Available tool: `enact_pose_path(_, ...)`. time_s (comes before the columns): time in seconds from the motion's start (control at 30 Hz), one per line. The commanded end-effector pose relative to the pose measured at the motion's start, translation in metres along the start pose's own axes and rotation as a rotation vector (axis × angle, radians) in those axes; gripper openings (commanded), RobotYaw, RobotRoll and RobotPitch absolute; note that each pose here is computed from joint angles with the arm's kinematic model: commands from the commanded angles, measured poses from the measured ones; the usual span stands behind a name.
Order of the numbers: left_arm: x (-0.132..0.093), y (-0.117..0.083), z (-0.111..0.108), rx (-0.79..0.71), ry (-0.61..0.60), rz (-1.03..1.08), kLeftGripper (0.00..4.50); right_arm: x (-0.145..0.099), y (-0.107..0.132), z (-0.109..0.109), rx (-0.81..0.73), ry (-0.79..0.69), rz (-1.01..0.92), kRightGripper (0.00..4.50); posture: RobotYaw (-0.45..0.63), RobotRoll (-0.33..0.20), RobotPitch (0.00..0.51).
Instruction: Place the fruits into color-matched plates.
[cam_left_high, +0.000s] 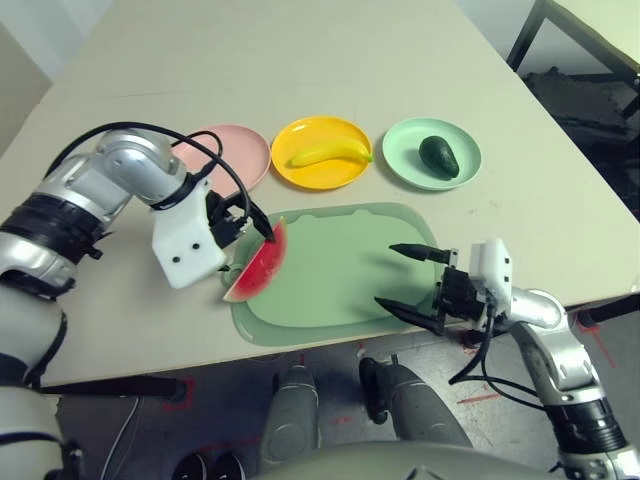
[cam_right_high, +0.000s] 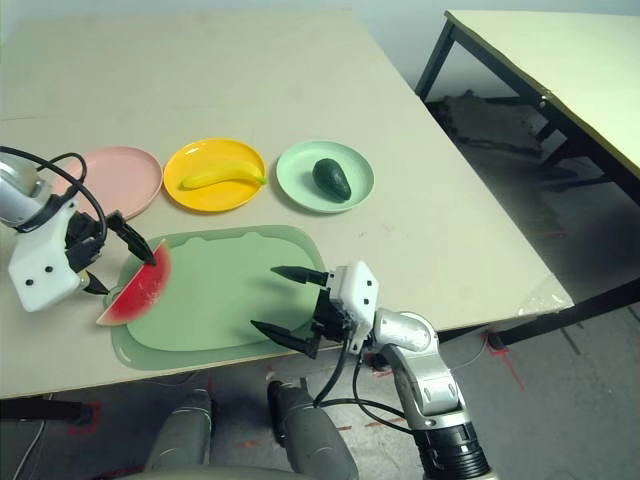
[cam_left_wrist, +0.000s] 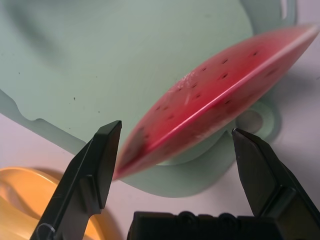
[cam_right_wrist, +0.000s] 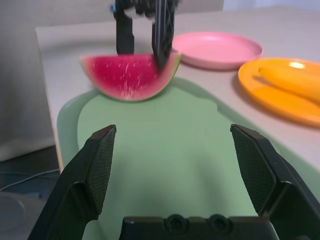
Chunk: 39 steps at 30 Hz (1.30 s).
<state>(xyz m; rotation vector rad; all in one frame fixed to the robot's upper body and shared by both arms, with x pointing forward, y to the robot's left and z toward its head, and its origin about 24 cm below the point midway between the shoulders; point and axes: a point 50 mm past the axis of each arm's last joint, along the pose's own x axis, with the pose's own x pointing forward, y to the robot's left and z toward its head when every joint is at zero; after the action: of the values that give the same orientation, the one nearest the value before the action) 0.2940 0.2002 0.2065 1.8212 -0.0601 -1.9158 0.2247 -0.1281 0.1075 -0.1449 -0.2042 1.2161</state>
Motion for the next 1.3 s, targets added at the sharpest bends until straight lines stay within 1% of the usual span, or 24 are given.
enact_pose_path(0.03,0.012,-0.001,0.002,0.009,-0.035,-0.031,4.50,-0.002,0.003,-0.003,0.034,0.016,-0.009,4.46,-0.06,0.000,0.182)
enact_pose_path(0.23,0.022,-0.002,0.004,-0.018,-0.075,-0.039,4.50,-0.009,0.000,-0.005,0.047,0.035,-0.058,4.46,-0.07,0.000,0.177)
enact_pose_path(0.47,0.035,-0.013,0.016,-0.152,-0.140,-0.079,4.50,-0.005,0.003,-0.007,0.038,0.092,-0.028,4.46,-0.07,0.000,0.176)
enact_pose_path(0.6,0.037,-0.018,0.016,-0.223,-0.111,-0.113,4.50,-0.001,0.002,-0.002,0.086,0.051,-0.041,4.46,-0.05,0.000,0.177)
enact_pose_path(0.7,0.038,-0.020,0.013,-0.276,-0.079,-0.115,3.81,-0.003,0.003,-0.001,0.091,0.053,-0.034,4.50,-0.05,0.000,0.177)
enact_pose_path(0.83,0.040,-0.023,0.011,-0.319,-0.056,-0.121,2.51,-0.003,0.002,0.002,0.097,0.042,-0.039,4.50,-0.05,0.000,0.177)
enact_pose_path(0.87,0.040,-0.023,0.011,-0.324,-0.051,-0.121,2.26,-0.002,0.002,0.003,0.099,0.038,-0.041,4.50,-0.05,0.000,0.177)
enact_pose_path(1.07,0.038,-0.025,0.005,-0.342,-0.023,-0.122,2.23,-0.003,0.000,0.005,0.100,0.039,-0.049,4.50,-0.06,0.000,0.175)
enact_pose_path(1.2,0.033,-0.020,0.003,-0.339,-0.013,-0.096,2.23,-0.003,-0.002,0.006,0.107,0.026,-0.074,4.50,-0.06,0.000,0.174)
enact_pose_path(1.23,0.029,-0.017,0.001,-0.338,-0.006,-0.082,2.23,-0.003,-0.003,0.007,0.105,0.019,-0.076,4.50,-0.06,0.000,0.174)
enact_pose_path(1.3,0.015,-0.010,-0.005,-0.344,0.032,-0.038,2.22,-0.003,-0.003,0.012,0.104,0.003,-0.079,4.50,-0.06,0.000,0.173)
